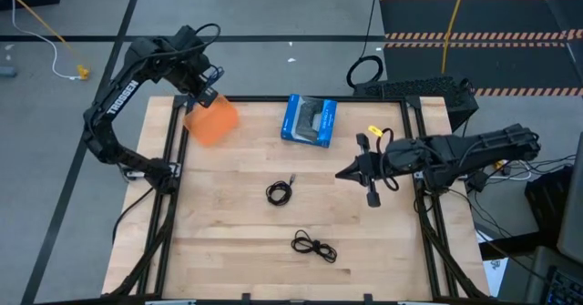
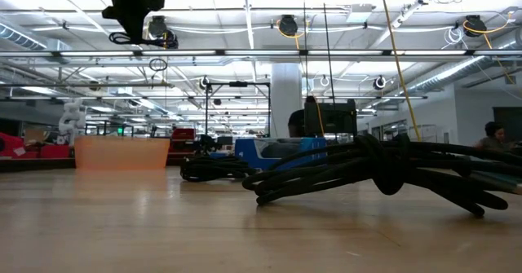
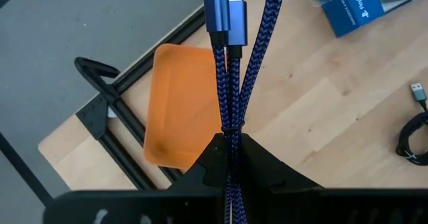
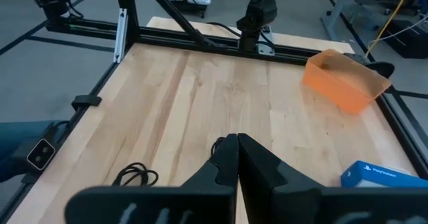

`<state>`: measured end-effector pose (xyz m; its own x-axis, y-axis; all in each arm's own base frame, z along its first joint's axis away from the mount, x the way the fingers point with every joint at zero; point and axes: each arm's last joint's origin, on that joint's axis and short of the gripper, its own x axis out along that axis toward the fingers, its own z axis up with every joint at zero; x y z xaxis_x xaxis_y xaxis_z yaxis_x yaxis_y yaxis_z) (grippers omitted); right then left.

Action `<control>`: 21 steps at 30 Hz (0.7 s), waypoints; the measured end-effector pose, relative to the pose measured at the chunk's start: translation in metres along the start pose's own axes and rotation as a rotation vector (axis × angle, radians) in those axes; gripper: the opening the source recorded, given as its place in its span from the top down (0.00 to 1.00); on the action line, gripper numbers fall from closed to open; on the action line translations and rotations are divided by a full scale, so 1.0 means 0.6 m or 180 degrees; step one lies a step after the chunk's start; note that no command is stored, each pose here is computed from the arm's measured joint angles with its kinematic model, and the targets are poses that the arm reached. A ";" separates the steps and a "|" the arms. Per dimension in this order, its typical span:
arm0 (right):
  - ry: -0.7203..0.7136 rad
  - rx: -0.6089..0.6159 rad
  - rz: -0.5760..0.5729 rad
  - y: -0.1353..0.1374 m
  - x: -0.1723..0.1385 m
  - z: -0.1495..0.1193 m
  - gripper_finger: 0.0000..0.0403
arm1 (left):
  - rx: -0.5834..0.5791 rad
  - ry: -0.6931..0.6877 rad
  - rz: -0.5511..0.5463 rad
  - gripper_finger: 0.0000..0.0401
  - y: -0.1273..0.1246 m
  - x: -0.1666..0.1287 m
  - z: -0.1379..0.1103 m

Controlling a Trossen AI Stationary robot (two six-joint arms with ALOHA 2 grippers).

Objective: Pick and place USB-C Cables
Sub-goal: Put the blue charger cable into the orange bin

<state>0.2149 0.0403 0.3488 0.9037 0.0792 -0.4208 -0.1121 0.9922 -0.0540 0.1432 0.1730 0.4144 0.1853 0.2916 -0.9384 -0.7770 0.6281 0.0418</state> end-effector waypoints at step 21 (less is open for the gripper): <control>0.0012 -0.0021 -0.0005 0.000 0.000 -0.001 1.00 | 0.0115 0.0000 0.0036 0.96 0.002 0.000 0.000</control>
<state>0.2148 0.0402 0.3485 0.9023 0.0773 -0.4241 -0.1135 0.9917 -0.0607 0.1424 0.1736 0.4144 0.1764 0.2988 -0.9379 -0.7569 0.6503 0.0648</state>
